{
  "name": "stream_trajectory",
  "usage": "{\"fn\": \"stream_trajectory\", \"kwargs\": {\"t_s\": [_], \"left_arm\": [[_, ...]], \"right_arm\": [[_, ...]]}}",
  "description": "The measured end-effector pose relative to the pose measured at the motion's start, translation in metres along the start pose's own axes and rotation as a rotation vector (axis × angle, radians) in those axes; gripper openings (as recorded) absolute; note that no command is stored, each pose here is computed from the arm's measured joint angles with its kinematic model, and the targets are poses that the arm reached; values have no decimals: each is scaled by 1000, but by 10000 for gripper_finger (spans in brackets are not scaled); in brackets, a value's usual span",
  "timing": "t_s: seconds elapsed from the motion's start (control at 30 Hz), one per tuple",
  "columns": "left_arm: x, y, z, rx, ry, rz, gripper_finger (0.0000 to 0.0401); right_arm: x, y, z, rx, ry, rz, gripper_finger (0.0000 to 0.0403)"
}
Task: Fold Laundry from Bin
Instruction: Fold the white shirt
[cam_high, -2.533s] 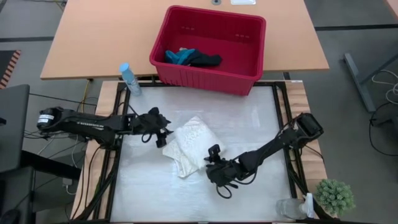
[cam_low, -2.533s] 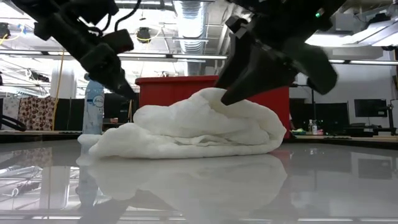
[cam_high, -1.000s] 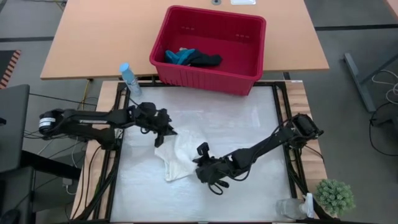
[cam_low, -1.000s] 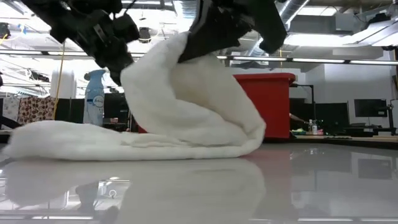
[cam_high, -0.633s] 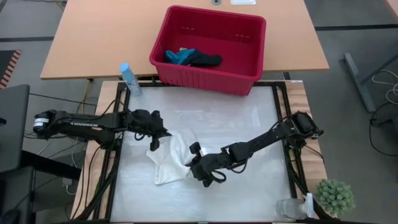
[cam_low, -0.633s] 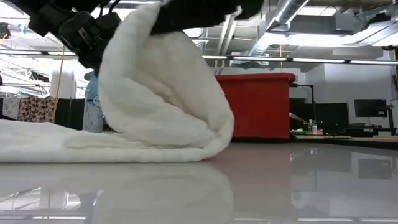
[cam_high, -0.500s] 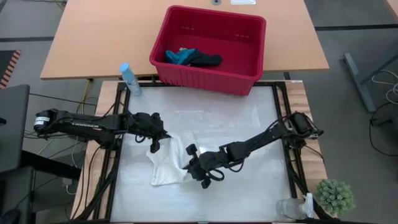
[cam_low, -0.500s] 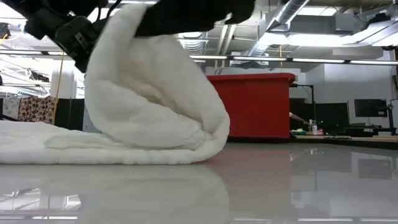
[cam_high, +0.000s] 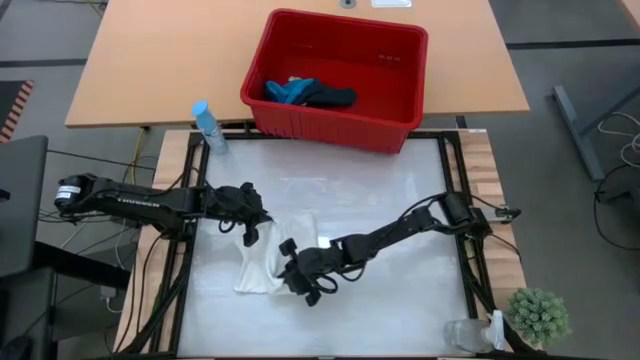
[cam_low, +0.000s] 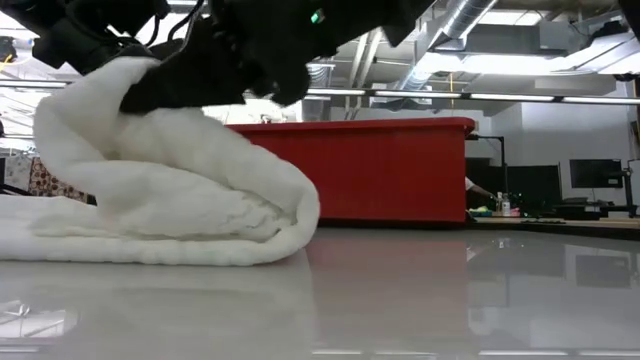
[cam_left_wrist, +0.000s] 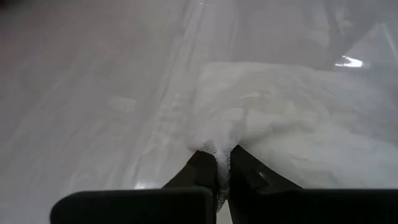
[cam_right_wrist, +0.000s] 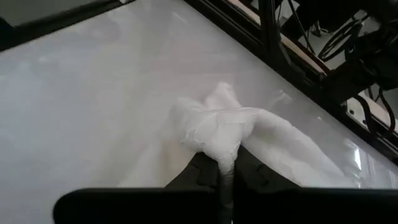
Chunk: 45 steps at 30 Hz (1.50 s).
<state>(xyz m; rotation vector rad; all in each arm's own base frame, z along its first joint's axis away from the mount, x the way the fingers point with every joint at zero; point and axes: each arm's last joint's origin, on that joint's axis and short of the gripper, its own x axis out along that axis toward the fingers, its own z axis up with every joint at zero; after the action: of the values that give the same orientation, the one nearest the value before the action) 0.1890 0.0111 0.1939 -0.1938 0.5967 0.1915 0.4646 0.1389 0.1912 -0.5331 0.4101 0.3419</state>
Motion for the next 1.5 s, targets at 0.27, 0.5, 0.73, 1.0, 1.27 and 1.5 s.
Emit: {"fn": "stream_trajectory", "kwargs": {"t_s": [0.27, 0.5, 0.73, 1.0, 1.27, 1.5], "left_arm": [[8, -2, -6, -2, 53, 29, 0], [3, -4, 5, -9, 81, 32, 0], [-14, -6, 19, 81, 220, 81, 23], [-27, -5, 22, 62, 345, 160, 70], [-39, 0, 9, -1, 515, 232, 75], [-39, -24, -3, -82, 439, 46, 58]], "right_arm": [[10, -6, -10, 30, 18, -1, 48], [10, -8, -19, 65, 70, 32, 51], [10, -8, -19, 75, 75, 35, 51], [10, -10, -21, 78, 78, 29, 52], [10, -10, -21, 78, 83, 31, 52], [10, -9, -23, 80, 106, 41, 52]]}}
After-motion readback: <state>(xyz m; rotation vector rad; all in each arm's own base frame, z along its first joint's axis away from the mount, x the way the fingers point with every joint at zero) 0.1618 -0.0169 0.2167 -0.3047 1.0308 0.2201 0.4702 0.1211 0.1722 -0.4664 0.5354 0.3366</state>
